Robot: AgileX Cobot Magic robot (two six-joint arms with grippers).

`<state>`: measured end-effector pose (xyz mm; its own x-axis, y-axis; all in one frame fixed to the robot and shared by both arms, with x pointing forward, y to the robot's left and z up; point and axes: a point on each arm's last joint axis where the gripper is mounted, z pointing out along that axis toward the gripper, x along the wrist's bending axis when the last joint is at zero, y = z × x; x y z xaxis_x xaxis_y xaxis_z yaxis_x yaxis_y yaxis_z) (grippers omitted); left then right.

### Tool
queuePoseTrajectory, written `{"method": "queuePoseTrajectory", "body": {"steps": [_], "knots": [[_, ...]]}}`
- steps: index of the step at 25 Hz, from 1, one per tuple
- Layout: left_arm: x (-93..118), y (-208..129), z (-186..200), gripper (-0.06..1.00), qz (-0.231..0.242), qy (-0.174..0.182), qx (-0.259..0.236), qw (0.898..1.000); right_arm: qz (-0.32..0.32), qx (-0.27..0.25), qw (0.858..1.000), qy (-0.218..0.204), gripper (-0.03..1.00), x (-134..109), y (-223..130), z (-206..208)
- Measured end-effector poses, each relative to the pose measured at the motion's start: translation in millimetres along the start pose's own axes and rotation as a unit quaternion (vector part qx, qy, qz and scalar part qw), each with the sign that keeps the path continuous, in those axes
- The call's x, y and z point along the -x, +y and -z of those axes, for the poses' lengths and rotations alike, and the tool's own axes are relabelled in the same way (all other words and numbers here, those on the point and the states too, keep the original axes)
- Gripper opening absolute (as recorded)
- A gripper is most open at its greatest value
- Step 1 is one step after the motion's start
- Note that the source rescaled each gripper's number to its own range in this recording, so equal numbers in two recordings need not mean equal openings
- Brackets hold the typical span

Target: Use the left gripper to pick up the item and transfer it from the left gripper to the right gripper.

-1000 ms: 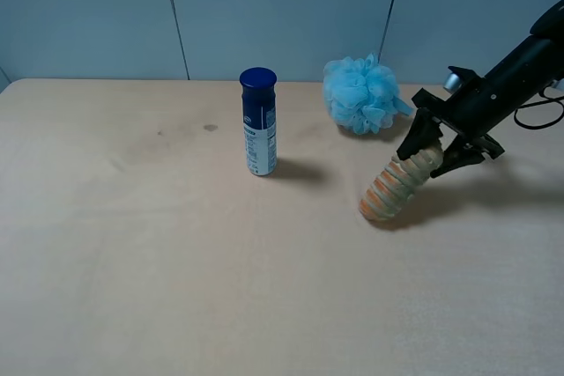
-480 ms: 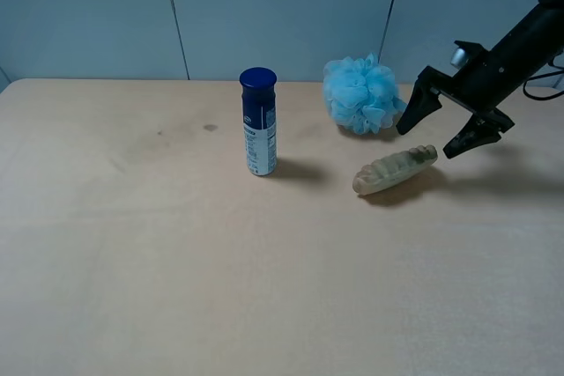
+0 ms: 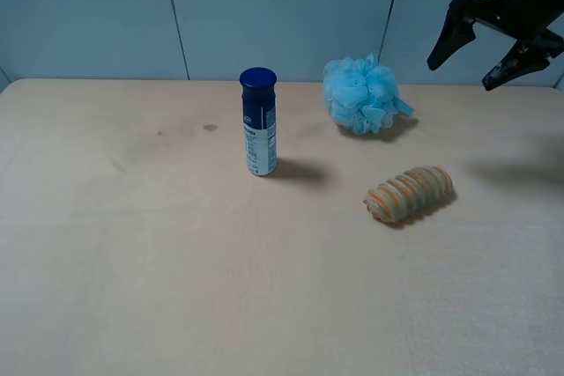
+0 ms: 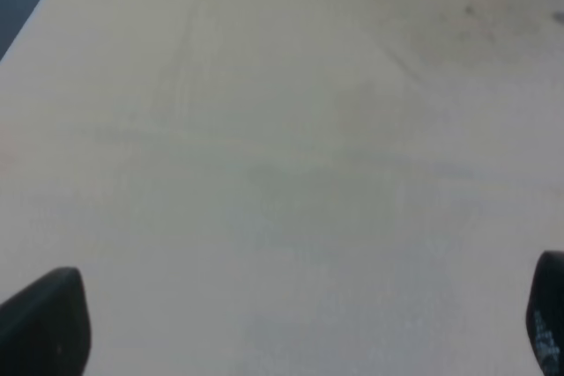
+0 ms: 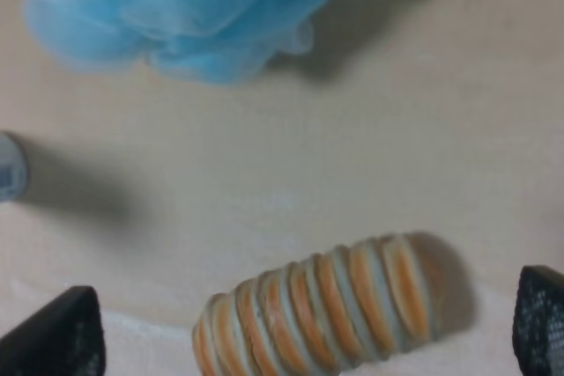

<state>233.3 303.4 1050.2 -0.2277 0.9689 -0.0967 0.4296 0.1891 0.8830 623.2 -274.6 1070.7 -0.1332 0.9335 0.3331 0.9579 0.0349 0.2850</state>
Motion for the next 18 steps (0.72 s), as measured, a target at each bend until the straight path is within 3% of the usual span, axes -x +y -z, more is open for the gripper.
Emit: {"method": "queuePoseTrajectory", "body": {"steps": [9, 15, 18], "knots": [[0, 0, 0, 0.99, 0.0, 0.0, 0.0, 1.0, 0.008, 0.103, 0.994, -0.041, 1.0, -29, -27, 89], [0, 0, 0, 0.99, 0.0, 0.0, 0.0, 1.0, 0.014, 0.149, 0.988, -0.044, 1.0, -50, -83, 134], [0, 0, 0, 0.99, 0.0, 0.0, 0.0, 1.0, 0.013, 0.143, 0.989, -0.046, 1.0, -52, -120, 134]]}}
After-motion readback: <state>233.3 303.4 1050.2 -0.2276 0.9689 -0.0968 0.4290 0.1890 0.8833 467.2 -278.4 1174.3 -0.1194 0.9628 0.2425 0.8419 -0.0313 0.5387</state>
